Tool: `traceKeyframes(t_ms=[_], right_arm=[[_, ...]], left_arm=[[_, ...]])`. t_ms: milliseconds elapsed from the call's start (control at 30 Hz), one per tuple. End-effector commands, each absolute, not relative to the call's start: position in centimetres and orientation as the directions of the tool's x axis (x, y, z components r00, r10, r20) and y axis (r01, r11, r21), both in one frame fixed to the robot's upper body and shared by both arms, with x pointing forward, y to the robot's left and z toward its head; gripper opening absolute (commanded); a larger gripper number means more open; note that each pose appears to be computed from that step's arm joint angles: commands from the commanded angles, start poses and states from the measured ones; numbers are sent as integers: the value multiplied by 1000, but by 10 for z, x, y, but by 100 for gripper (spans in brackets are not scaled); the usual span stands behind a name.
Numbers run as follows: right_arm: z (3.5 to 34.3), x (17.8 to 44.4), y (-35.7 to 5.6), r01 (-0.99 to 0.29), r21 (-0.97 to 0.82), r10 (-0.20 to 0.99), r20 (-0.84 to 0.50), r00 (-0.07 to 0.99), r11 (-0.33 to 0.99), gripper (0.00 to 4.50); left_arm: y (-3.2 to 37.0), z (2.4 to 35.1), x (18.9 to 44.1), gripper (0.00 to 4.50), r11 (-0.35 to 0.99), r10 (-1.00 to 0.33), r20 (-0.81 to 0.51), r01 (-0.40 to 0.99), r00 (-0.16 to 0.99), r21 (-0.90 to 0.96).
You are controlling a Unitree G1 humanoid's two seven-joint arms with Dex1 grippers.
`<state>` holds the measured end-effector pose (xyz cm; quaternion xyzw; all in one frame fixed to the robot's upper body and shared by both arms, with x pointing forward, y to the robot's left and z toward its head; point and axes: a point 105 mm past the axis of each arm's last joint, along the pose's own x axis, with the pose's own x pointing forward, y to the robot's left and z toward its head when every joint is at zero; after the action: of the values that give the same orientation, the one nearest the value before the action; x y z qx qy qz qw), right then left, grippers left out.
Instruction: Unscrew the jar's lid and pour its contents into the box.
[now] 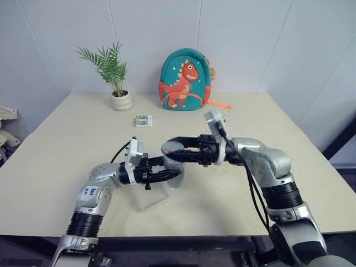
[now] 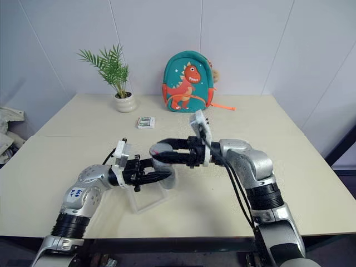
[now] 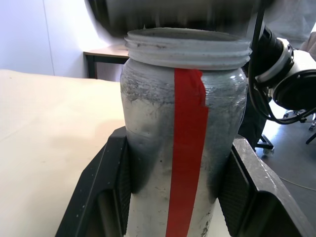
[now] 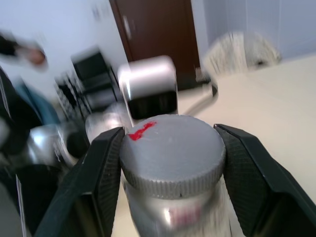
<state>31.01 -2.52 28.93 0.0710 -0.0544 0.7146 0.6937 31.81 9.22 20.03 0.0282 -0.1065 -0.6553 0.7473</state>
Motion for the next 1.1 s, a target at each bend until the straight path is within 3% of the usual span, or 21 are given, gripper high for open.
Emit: traceKeyframes(t_ms=[33,133,267,467,633,733,867,1100], right_arm=[[323,301,-36,-999,-16,960,278,-36,-32,256],[320,312,-50,-997,-32,959,276,65,76,256],[294,344,-94,-930,-101,921,213,327,354,256],[251,384,-170,-755,62,724,241,646,653,256],[181,407,-210,-536,23,531,113,840,844,256],[152,412,-228,-433,-25,433,80,898,901,256],[138,417,-237,-361,-58,365,77,928,931,256],[115,415,-228,-403,-77,406,19,914,912,256]], left_arm=[[93,204,315,191,135,-986,124,969,110,209],[94,205,316,191,149,-984,123,968,126,203],[98,209,318,191,170,-981,122,969,150,178],[102,216,318,191,173,-980,123,975,156,137],[103,227,320,191,174,-976,153,977,155,122],[104,233,323,191,202,-969,172,971,179,127],[105,237,327,191,244,-961,178,954,213,174],[107,242,332,191,299,-943,219,929,253,218]])
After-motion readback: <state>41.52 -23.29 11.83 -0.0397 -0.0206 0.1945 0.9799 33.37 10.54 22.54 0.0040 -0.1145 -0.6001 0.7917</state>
